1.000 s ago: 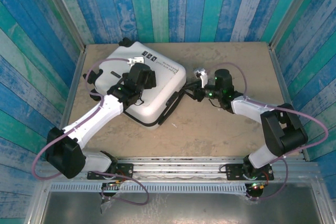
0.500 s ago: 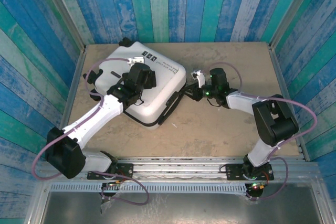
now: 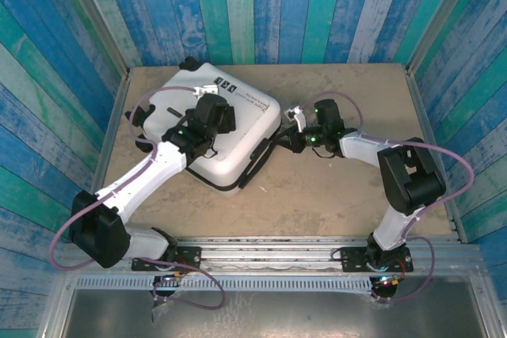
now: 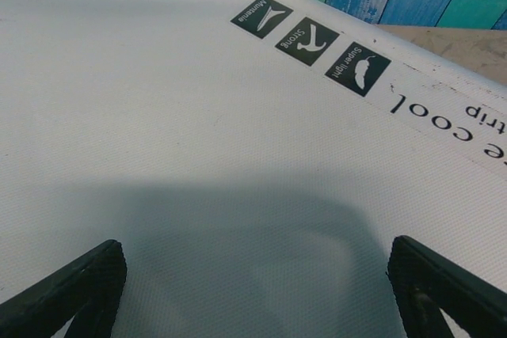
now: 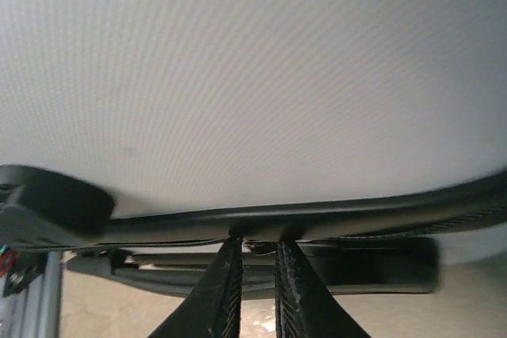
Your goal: Pack the luggage
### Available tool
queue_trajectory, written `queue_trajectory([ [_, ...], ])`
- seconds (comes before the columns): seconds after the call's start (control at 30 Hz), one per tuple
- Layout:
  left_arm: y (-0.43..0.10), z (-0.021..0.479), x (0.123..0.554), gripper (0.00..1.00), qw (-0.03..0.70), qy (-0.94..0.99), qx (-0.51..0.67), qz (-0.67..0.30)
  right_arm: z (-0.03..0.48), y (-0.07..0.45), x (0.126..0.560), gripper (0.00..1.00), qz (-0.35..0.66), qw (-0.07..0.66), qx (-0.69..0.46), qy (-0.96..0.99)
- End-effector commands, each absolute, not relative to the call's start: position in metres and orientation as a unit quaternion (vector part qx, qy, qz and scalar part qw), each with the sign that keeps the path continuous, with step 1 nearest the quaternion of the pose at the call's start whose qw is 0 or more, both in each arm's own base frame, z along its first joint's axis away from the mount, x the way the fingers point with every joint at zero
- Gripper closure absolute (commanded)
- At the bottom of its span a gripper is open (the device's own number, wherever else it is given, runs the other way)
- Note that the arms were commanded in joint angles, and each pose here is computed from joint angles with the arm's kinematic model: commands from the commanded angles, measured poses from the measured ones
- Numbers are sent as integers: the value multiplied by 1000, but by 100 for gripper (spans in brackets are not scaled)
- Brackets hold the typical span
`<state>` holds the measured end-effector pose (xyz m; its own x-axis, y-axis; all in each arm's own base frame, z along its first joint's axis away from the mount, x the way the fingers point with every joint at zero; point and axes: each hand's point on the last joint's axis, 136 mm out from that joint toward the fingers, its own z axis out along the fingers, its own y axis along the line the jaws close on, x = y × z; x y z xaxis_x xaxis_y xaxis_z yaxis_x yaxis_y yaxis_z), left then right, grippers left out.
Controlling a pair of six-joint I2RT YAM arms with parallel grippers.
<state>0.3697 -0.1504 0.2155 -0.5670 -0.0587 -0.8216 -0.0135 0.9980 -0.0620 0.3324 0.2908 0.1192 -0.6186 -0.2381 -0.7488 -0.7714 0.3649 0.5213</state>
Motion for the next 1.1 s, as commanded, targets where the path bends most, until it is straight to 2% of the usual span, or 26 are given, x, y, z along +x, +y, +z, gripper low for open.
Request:
queue_trajectory([
  [0.0, -144, 89, 293, 12, 218, 975, 33, 3, 144, 314, 296, 81, 517, 269, -386, 715],
  [0.17, -142, 92, 294, 12, 223, 974, 31, 5, 142, 304, 299, 60, 480, 287, -368, 742],
  [0.43, -140, 99, 294, 11, 235, 972, 29, 5, 143, 270, 311, 52, 370, 398, -334, 770],
  [0.63, -144, 98, 296, 11, 232, 972, 31, -1, 128, 277, 319, 47, 349, 377, -355, 781],
  [0.8, -146, 99, 297, 12, 232, 972, 32, -5, 117, 297, 324, 48, 340, 359, -380, 782],
  [0.97, -147, 99, 298, 12, 231, 972, 33, -5, 112, 320, 328, 55, 347, 352, -401, 771],
  [1.03, -148, 99, 298, 12, 230, 973, 34, -6, 115, 324, 333, 63, 343, 356, -398, 773],
  [1.07, -148, 98, 298, 12, 229, 973, 34, -5, 118, 324, 336, 71, 338, 363, -393, 774],
])
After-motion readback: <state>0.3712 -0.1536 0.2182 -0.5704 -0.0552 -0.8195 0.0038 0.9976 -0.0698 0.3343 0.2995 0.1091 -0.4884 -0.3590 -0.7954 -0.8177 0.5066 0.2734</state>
